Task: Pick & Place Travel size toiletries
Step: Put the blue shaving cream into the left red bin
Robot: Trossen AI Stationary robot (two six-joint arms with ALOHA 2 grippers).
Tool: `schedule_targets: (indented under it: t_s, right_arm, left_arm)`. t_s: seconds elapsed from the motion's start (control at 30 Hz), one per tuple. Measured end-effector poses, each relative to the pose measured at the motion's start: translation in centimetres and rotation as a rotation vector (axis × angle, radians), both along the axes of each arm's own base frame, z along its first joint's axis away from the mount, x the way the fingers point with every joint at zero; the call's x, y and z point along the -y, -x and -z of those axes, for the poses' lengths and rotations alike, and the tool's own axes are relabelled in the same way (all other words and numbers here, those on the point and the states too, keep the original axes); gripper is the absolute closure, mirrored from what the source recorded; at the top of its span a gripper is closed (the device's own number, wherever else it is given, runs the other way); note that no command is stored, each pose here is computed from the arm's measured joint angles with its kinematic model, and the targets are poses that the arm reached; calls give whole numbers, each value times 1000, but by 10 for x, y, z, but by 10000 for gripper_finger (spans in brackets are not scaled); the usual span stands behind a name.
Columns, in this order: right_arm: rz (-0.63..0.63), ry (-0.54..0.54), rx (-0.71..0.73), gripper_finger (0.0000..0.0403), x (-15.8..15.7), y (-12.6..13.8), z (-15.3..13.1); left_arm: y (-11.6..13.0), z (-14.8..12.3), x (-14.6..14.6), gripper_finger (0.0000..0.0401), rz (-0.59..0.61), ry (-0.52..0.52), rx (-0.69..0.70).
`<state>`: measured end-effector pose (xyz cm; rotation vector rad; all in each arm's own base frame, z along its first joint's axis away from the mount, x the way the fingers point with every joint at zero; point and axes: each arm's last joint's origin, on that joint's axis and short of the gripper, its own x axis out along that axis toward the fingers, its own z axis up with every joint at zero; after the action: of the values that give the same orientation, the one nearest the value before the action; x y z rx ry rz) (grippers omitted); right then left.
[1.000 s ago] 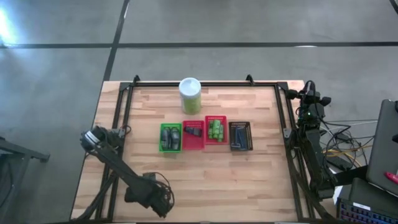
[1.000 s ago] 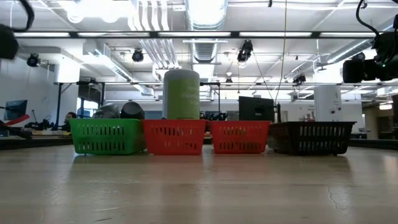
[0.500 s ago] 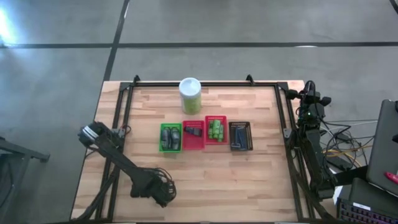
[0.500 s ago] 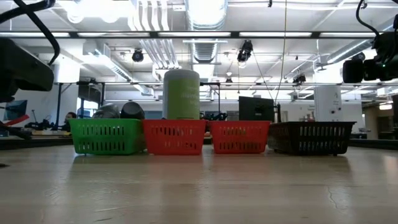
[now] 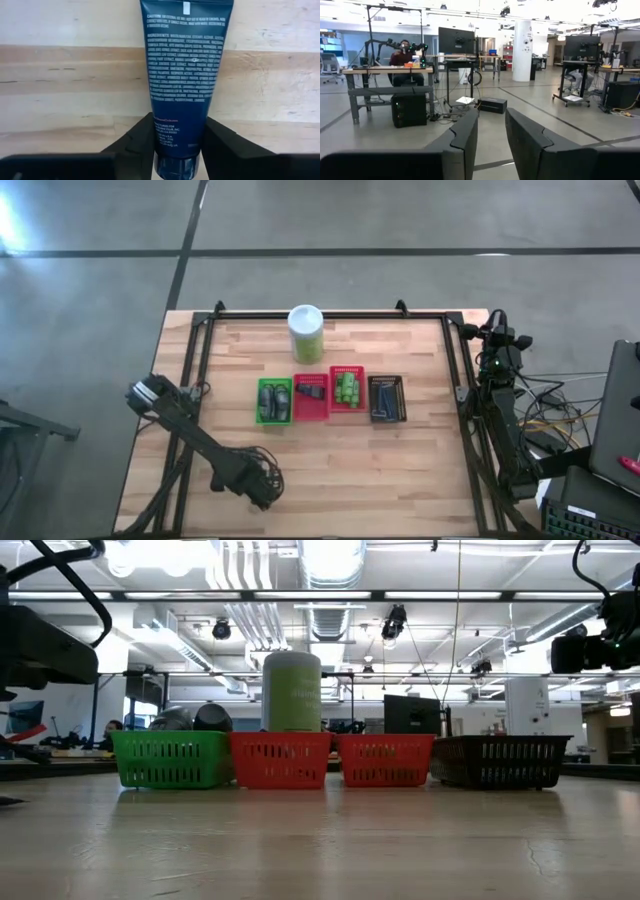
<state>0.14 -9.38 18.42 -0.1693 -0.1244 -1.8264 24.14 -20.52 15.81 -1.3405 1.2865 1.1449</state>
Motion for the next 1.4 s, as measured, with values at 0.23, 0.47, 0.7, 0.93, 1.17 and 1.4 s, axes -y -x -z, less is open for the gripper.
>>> schedule_targets:
  t_s: [0.23, 0.47, 0.7, 0.93, 1.17, 1.4]
  right_arm:
    - [0, 0, 0, 285, 0, 0, 0]
    - [0, 0, 0, 267, 0, 0, 0]
    - [0, 0, 0, 252, 0, 0, 0]
    - [0, -3, 0, 237, 0, 0, 0]
    - [0, -4, -1, 222, 0, 0, 0]
    - [0, -5, -1, 210, 0, 0, 0]
  left_arm:
    - [-5, -24, -13, 261, 4, -49, 104]
    - [-12, -72, -51, 263, 31, -214, 326]
    - [-34, -112, -117, 268, 84, -419, 482]
    - [-69, -121, -185, 267, 150, -523, 527]
    - [-93, -97, -210, 267, 226, -484, 453]
    - [-107, -75, -209, 258, 283, -458, 419]
